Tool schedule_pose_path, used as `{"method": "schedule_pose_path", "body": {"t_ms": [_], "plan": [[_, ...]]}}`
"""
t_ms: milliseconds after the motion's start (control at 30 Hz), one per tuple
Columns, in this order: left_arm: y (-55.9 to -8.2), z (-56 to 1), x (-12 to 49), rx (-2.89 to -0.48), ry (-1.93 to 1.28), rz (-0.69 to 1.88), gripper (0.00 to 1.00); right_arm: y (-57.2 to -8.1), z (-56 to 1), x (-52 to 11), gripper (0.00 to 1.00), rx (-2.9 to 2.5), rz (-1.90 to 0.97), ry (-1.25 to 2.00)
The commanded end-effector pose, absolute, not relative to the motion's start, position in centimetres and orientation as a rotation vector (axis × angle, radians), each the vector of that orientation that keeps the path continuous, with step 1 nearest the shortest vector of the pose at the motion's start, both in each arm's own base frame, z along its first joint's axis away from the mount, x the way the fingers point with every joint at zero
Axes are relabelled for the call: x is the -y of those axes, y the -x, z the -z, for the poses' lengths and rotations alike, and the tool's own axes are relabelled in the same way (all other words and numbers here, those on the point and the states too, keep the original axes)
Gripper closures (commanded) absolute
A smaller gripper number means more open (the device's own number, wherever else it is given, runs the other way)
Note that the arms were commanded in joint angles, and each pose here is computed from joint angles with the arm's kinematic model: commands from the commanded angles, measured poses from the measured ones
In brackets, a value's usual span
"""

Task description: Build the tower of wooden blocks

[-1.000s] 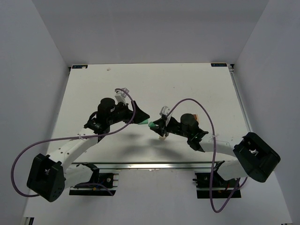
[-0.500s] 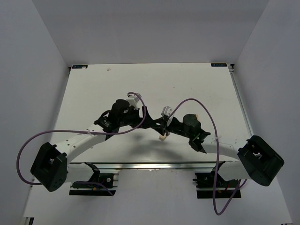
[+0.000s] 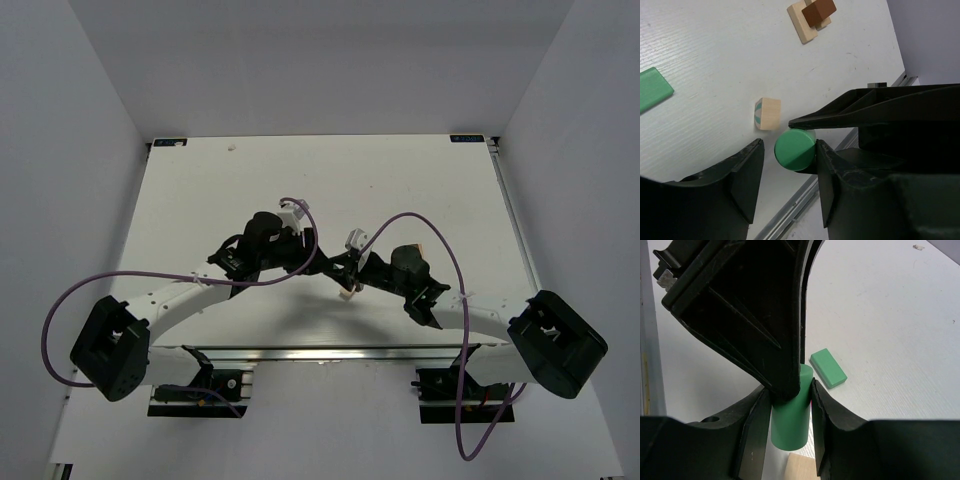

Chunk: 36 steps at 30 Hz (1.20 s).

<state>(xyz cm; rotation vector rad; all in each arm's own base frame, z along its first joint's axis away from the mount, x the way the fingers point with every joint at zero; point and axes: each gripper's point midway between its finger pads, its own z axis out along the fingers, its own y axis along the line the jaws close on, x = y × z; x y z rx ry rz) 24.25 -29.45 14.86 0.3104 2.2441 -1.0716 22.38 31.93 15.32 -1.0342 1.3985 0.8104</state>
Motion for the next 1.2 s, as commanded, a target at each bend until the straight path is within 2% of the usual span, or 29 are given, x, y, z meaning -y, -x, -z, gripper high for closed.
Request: {"method": "schedule_pose_path", "body": {"t_ms": [0,33,133,267,333,400,467,567,633,700,1033,1167], "plan": [[-23.6,-16.2,30.6,-2.216,-0.357,1.132,0.45,-22.9,-19.4,-32.3,0.67,-1.256,-0.799,0.973],[-23.4,-16.3,30.7,-2.216,-0.365,1.143,0.50,-23.0,-19.5,-32.3,0.67,-1.252,-0.798,0.968],[-22.9,-16.7,31.5,-2.207,-0.395,1.181,0.54,-22.9,-19.9,-32.2,0.66,-1.228,-0.798,0.961],[-22.8,-16.2,31.8,-2.228,-0.396,1.187,0.72,-23.0,-20.3,-32.1,0.66,-1.221,-0.793,0.946],[-22.9,-16.3,31.9,-2.226,-0.394,1.184,0.75,-23.2,-20.2,-32.0,0.66,-1.228,-0.783,0.939],[-23.1,-16.5,31.6,-2.224,-0.381,1.164,0.85,-23.2,-20.1,-31.9,0.65,-1.234,-0.781,0.936],[-23.6,-16.8,31.3,-2.219,-0.360,1.126,0.89,-23.2,-19.8,-31.7,0.57,-1.250,-0.779,0.932],[-25.1,-17.2,30.7,-2.216,-0.308,1.032,1.00,-23.1,-19.3,-31.5,0.35,-1.279,-0.787,0.927],[-26.1,-18.1,30.9,-2.200,-0.305,0.995,1.00,-22.9,-18.9,-31.2,0.17,-1.300,-0.789,0.915],[-26.7,-18.0,30.9,-2.209,-0.305,0.962,1.00,-23.0,-19.0,-30.7,0.11,-1.305,-0.778,0.890],[-30.7,-17.0,27.5,-2.279,-0.201,0.573,1.00,-23.7,-17.3,-26.0,0.11,-1.471,-0.617,0.741],[-31.3,-16.9,28.7,-2.292,-0.242,0.579,1.00,-25.0,-18.4,-20.3,0.11,-1.589,-0.480,0.391]]}}
